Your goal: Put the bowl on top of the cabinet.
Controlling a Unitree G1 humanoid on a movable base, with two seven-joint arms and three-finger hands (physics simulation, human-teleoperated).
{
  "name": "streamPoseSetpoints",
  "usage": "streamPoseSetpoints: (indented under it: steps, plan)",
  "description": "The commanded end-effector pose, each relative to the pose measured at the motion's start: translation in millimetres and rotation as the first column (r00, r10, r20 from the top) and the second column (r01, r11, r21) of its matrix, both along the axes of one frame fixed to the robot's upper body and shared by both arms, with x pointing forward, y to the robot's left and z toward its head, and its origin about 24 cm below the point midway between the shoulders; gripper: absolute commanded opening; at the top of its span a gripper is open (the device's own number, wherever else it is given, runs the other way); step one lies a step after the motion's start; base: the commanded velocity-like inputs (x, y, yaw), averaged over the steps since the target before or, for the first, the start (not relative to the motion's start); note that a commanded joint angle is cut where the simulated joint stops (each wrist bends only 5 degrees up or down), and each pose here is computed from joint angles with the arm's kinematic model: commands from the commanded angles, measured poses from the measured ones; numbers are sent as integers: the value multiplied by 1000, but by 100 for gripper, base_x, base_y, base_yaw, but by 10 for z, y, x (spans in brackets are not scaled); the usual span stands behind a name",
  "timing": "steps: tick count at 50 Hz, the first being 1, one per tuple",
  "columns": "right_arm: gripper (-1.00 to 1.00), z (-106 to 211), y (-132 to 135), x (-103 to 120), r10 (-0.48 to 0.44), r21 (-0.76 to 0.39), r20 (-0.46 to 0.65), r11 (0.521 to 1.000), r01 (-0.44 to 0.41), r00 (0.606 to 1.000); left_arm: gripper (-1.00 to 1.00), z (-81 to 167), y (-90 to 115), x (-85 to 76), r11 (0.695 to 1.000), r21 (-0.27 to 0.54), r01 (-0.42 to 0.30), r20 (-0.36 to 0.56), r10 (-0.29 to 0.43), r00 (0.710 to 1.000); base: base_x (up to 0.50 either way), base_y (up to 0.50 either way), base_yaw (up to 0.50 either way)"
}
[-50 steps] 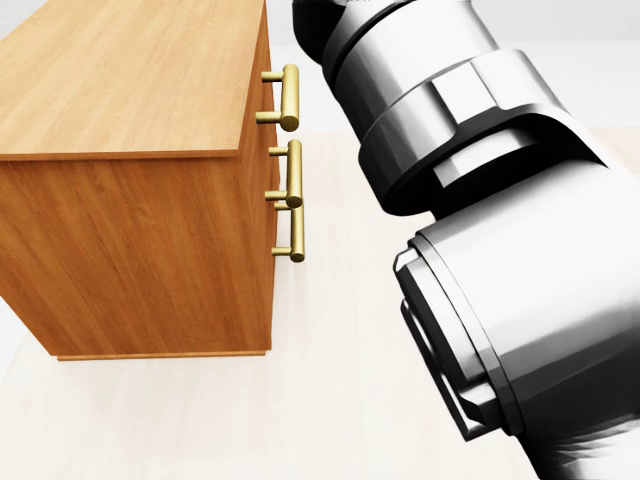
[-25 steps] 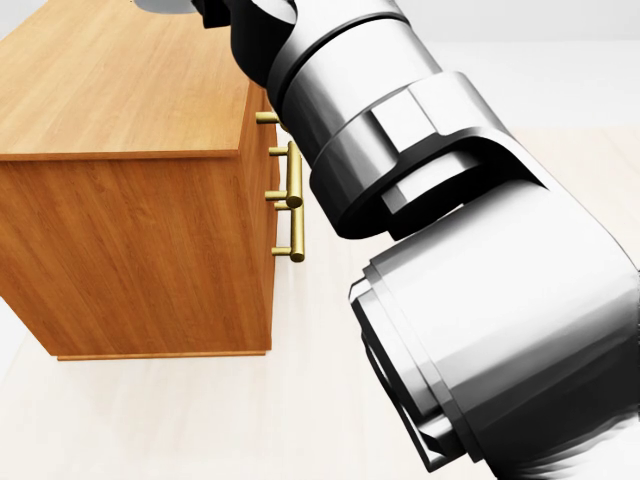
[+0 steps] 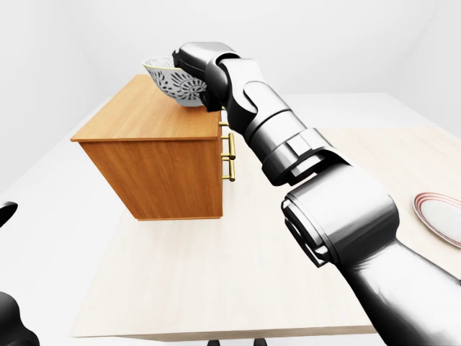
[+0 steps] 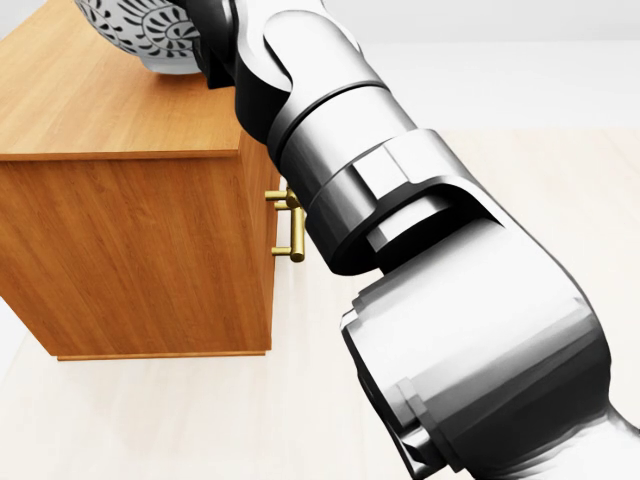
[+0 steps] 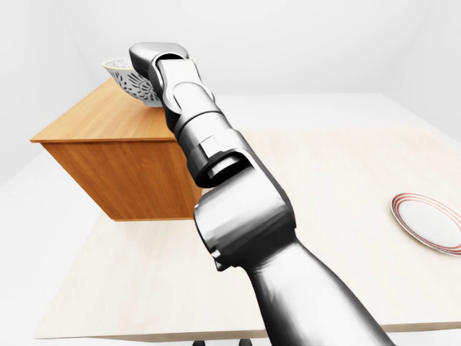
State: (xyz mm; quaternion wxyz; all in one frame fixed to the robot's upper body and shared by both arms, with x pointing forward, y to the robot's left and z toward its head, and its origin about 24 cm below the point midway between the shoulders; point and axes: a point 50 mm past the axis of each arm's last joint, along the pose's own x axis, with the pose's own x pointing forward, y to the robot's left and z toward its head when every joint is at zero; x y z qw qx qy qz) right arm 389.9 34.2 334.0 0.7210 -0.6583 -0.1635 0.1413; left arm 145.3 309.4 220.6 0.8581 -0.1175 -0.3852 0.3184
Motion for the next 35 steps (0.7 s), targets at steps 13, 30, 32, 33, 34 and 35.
streamPoseSetpoints:
  steps: [13,30,32,33,34,35]
  plan:
    - [-100,-197,-9,44,-3,17,-19,1000,3,1000,100,-3,0,2,1000,-8,2,2,-2,1000,0,0,0]
    - [-100,-252,14,42,4,18,-35,1000,-4,999,100,5,12,-8,1000,-10,0,7,1,1000,0,0,0]
    - [-100,-255,13,43,3,17,-33,1000,-3,999,100,1,11,-3,1000,-10,1,4,-1,1000,0,0,0]
    - [-100,-249,10,44,3,18,-30,1000,-2,1000,100,0,12,-2,1000,-10,1,4,-1,1000,0,0,0]
    - [-98,-243,9,43,2,19,-29,1000,-2,1000,100,-3,13,-1,1000,-11,1,3,-1,1000,0,0,0]
    - [-98,-242,8,43,2,19,-29,1000,-2,1000,100,-4,13,-1,1000,-11,1,3,-1,1000,0,0,0]
